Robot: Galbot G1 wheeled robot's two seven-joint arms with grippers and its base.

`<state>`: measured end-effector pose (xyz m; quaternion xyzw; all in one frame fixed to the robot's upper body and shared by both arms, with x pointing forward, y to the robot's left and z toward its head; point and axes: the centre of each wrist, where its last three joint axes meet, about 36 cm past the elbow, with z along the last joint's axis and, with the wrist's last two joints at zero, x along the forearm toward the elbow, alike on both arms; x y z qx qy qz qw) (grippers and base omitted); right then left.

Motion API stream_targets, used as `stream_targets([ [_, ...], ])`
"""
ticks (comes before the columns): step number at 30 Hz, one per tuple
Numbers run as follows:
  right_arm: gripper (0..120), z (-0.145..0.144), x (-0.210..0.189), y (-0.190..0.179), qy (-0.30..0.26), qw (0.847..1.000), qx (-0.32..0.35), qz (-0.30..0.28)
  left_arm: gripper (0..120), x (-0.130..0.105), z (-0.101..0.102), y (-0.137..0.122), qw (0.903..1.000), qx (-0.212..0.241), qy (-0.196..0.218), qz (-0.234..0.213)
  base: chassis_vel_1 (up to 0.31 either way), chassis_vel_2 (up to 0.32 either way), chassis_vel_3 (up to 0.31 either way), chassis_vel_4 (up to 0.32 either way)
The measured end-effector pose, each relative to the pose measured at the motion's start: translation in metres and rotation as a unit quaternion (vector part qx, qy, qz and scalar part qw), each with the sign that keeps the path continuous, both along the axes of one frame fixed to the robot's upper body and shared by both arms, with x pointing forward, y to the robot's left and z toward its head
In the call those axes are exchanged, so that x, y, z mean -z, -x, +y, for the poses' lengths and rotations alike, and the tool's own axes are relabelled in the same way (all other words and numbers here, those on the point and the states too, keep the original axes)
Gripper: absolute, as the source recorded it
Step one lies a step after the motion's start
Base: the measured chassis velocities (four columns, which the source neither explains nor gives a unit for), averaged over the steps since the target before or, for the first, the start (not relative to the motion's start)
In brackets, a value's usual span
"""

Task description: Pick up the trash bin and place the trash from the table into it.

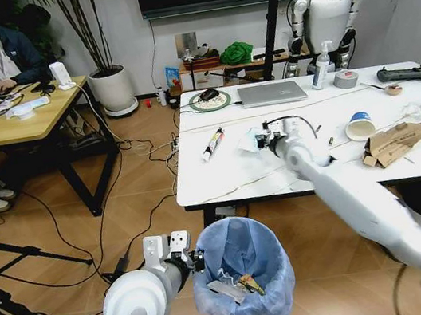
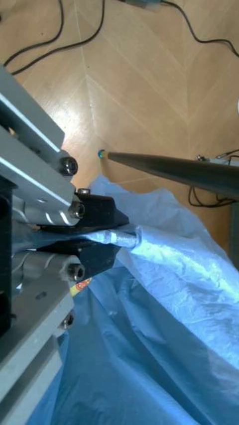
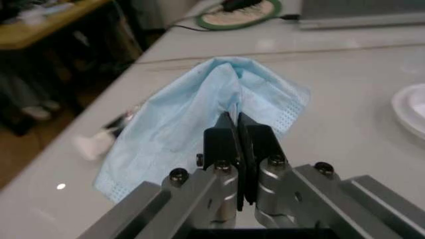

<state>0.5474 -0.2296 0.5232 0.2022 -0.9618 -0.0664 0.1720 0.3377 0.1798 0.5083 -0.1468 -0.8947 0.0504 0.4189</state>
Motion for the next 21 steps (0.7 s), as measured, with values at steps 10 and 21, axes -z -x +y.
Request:
stream_targets([
  [10, 0, 0.045, -0.034, 0.132, -0.061, 0.974, -0.217, -0.007, 0, 0.002, 0.0, -0.005, 1.0, -0.006, -0.003, 0.0, 0.0, 0.0, 0.0, 0.0],
  [21, 0, 0.024, 0.005, 0.181, -0.006, 0.945, -0.328, 0.021, 0, -0.001, 0.0, -0.007, 1.0, -0.009, 0.0, 0.002, 0.0, 0.0, 0.0, 0.0],
])
